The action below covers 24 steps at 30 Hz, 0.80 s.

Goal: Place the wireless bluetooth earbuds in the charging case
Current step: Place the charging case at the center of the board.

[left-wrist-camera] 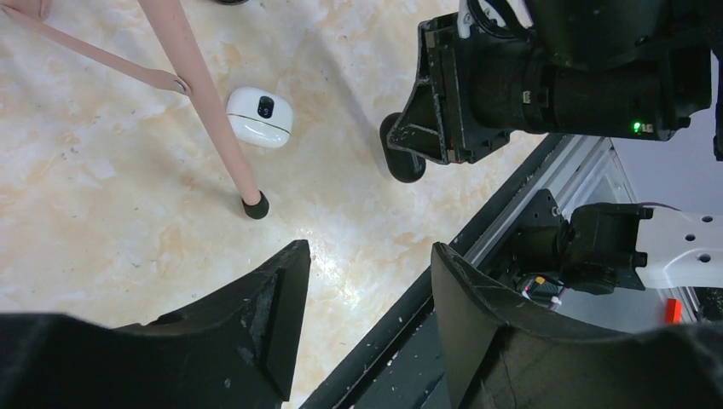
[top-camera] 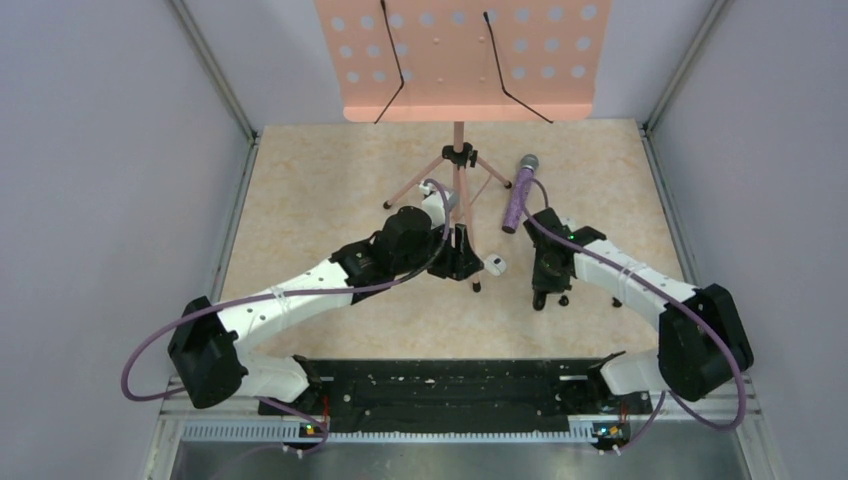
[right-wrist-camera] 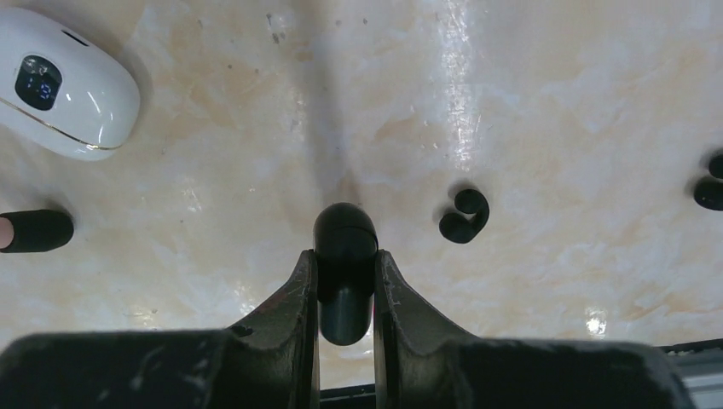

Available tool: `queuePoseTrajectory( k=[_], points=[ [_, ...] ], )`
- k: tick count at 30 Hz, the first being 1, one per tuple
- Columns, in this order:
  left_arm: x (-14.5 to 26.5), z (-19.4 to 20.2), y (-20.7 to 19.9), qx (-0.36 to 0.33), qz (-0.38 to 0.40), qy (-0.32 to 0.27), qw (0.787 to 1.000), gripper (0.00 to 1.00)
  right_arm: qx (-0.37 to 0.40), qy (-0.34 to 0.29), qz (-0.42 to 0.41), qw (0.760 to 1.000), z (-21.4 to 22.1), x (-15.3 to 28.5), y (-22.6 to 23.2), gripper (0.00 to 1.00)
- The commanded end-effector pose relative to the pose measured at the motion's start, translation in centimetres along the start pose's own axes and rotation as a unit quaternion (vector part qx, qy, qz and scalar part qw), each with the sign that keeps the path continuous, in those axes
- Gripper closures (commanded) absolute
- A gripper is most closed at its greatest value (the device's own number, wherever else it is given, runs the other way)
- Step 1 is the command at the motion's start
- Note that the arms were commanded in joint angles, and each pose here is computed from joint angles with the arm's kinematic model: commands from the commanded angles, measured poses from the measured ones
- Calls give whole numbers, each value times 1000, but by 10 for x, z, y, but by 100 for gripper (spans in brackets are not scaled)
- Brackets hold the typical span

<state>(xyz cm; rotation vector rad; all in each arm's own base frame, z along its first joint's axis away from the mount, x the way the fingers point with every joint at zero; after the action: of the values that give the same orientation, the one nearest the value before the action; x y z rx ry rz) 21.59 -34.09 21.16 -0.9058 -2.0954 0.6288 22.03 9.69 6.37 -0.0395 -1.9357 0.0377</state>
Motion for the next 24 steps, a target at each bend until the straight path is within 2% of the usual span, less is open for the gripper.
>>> queuePoseTrajectory(
  k=[1, 6, 11, 14, 20, 24],
  points=[
    [6, -10, -4, -9, 0, -23, 1000, 40, 33, -21, 62, 997, -16, 5, 2, 100],
    [11, -9, 0, -8, -8, -27, 1000, 40, 55, -6, 51, 997, -12, -1, 21, 98],
    [13, -6, 2, -7, -10, -25, 1000, 39, 47, -5, -44, 998, -9, 0, 53, 60],
    [13, -5, 3, -7, -10, -22, 1000, 39, 38, -24, -97, 994, -13, 12, 67, 53],
    [11, -3, 1, -4, -6, -17, 1000, 39, 23, -61, -153, 986, -22, 34, 76, 53],
    [9, 0, 0, -2, -2, -12, 1000, 39, 12, -76, -147, 986, -20, 34, 57, 55]
  ],
)
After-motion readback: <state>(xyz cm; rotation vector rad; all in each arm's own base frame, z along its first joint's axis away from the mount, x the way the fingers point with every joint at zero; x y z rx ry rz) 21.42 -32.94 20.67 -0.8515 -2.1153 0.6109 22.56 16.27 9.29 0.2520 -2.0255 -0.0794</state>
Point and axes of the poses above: each gripper's point midway between its finger pads, its own x axis back along the fingers, its own y axis along the line the jaws close on, z = x × y, the point moved 1 cm from there along x, back along the fingers, and after that the axes turned 11 degrees about x, right-handed, at the moved point
